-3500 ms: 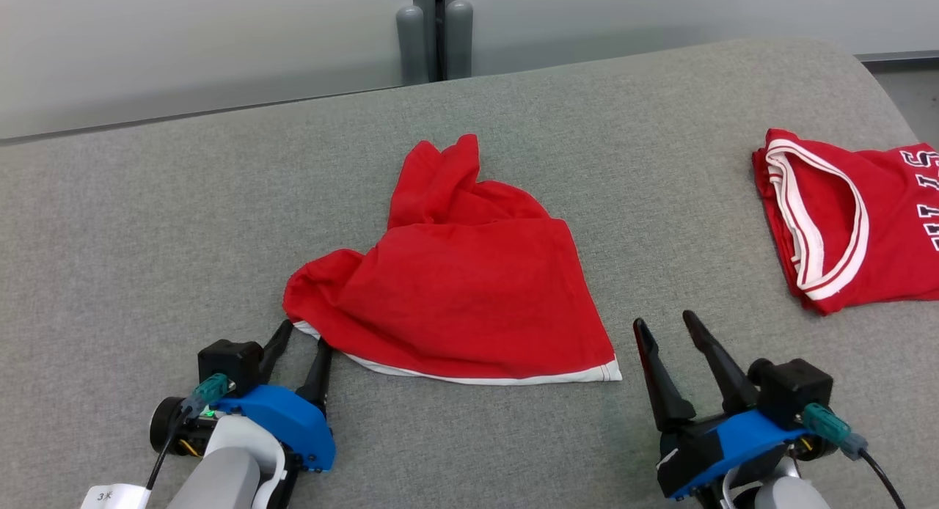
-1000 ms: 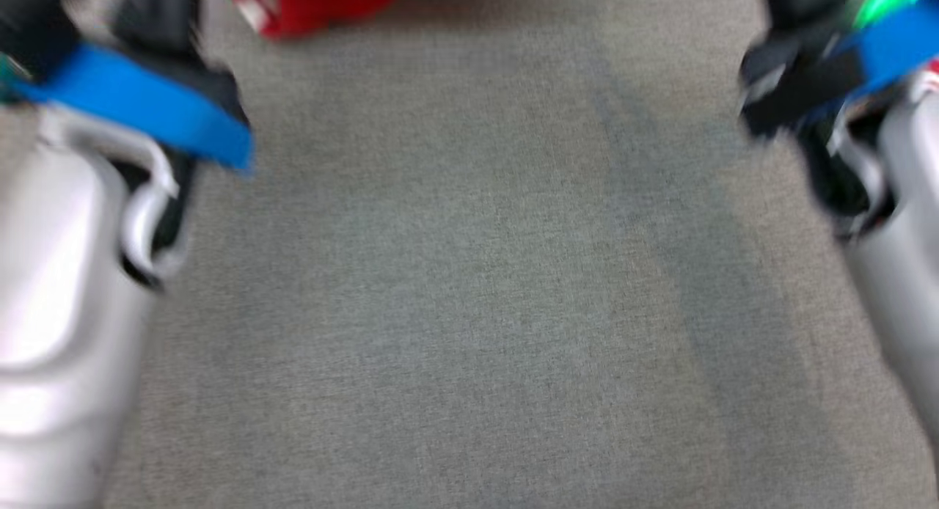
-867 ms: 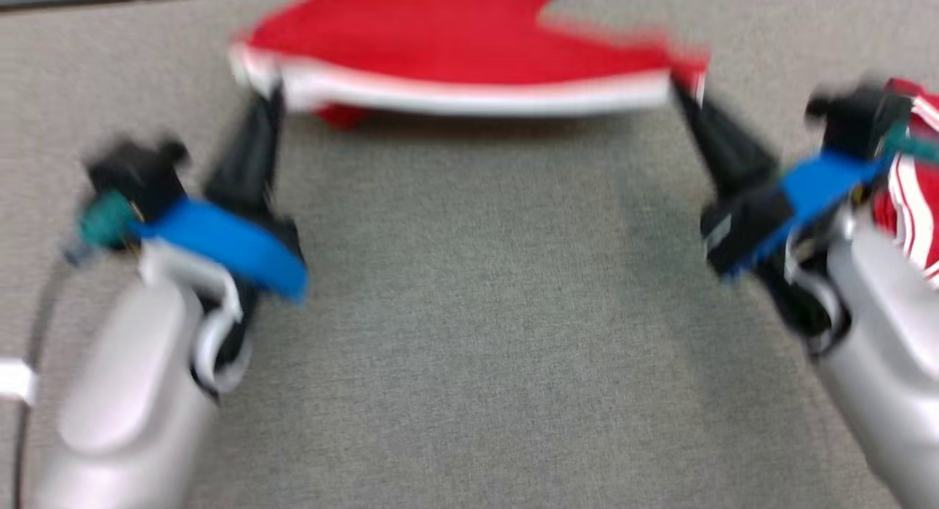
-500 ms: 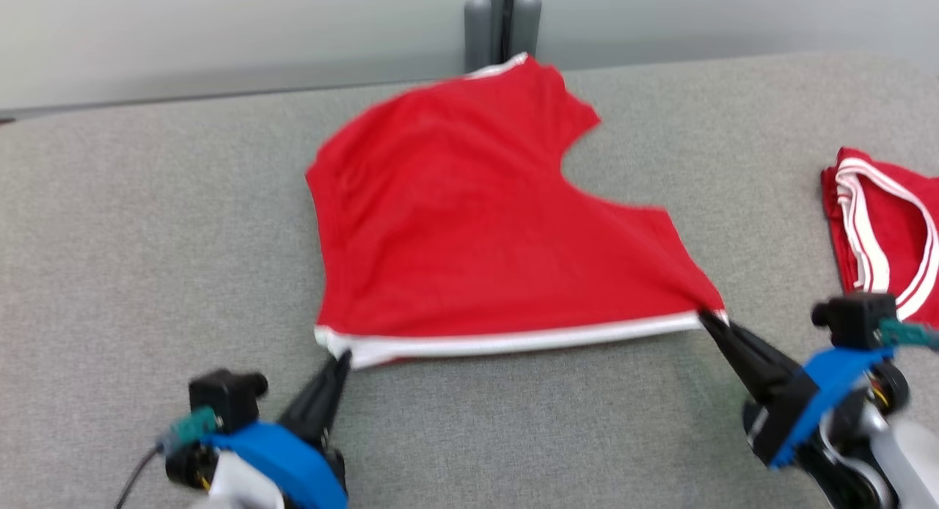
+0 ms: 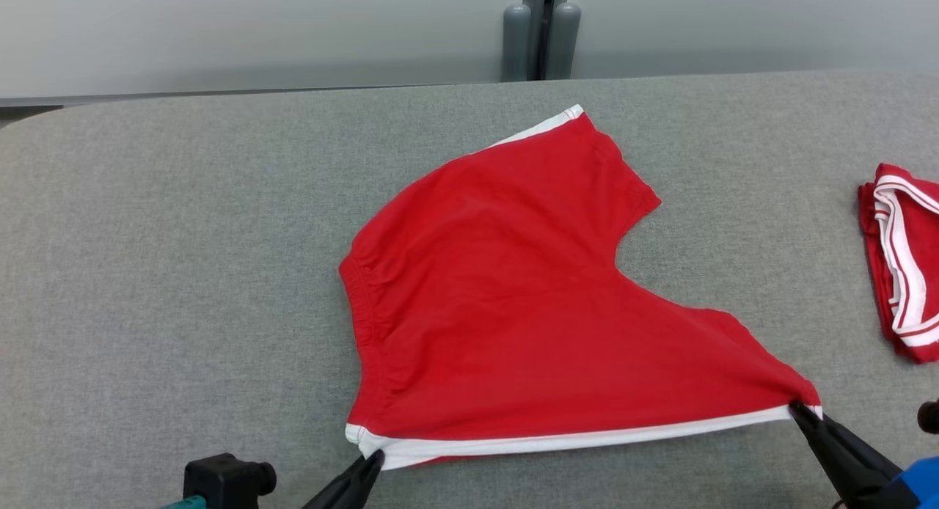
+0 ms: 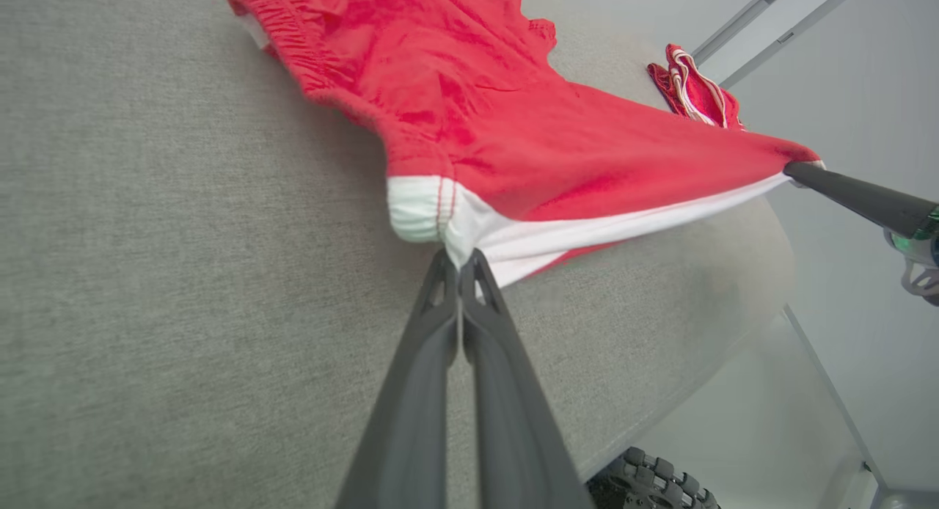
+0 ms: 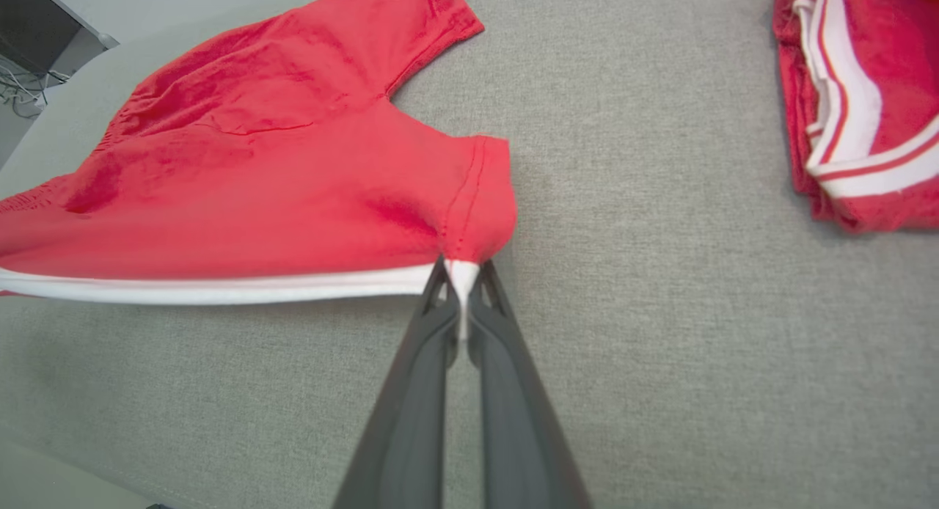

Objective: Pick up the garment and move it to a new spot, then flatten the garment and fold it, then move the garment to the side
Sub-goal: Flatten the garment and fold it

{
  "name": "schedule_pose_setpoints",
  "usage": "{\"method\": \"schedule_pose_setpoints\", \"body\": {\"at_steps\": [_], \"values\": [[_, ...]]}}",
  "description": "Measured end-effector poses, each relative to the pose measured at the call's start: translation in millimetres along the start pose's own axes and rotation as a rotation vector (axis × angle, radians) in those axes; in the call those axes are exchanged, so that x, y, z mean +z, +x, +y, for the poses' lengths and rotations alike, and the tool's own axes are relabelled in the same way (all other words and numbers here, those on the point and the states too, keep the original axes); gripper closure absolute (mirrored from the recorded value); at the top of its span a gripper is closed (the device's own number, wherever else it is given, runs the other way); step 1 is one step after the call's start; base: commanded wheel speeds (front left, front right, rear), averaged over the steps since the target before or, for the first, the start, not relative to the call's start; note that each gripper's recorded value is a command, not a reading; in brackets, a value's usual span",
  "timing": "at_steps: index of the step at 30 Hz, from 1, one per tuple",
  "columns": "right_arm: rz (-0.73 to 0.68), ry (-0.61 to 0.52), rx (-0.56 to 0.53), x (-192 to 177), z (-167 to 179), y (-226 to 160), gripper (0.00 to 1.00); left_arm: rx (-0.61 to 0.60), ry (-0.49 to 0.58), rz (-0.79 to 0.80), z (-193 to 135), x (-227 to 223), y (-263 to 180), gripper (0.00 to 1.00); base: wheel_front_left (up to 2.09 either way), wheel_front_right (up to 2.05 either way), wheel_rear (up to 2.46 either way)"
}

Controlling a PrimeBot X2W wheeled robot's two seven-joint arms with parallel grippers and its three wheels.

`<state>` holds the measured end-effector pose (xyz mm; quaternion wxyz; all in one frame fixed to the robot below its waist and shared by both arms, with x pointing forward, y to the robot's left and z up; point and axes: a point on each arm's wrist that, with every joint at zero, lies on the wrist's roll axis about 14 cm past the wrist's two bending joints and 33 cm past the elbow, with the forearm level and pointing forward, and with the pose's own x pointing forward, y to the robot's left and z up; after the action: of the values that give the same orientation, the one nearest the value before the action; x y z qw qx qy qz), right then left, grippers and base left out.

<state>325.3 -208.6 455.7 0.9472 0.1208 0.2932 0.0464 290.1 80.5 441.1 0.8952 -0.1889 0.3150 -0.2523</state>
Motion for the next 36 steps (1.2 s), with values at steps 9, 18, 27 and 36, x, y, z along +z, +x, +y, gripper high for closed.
{"method": "schedule_pose_setpoints", "body": {"at_steps": [9, 18, 27, 36], "values": [[-0.089, -0.131, 0.086, 70, 22, 58, 1.0, -0.042, -0.084, -0.067, 9, 48, 46, 1.0, 0.0, 0.0, 0.0], [-0.123, -0.213, 0.226, 127, 63, 154, 1.0, -0.003, -0.293, -0.083, 46, 90, 99, 1.0, 0.0, 0.0, 0.0], [-0.091, -0.221, 0.269, 132, 84, 225, 1.0, 0.121, -0.363, -0.126, 95, 106, 116, 1.0, 0.0, 0.0, 0.0], [-0.082, -0.179, 0.286, 120, 94, 258, 0.0, 0.153, -0.376, -0.142, 110, 102, 129, 0.0, 0.0, 0.0, 0.0]]}}
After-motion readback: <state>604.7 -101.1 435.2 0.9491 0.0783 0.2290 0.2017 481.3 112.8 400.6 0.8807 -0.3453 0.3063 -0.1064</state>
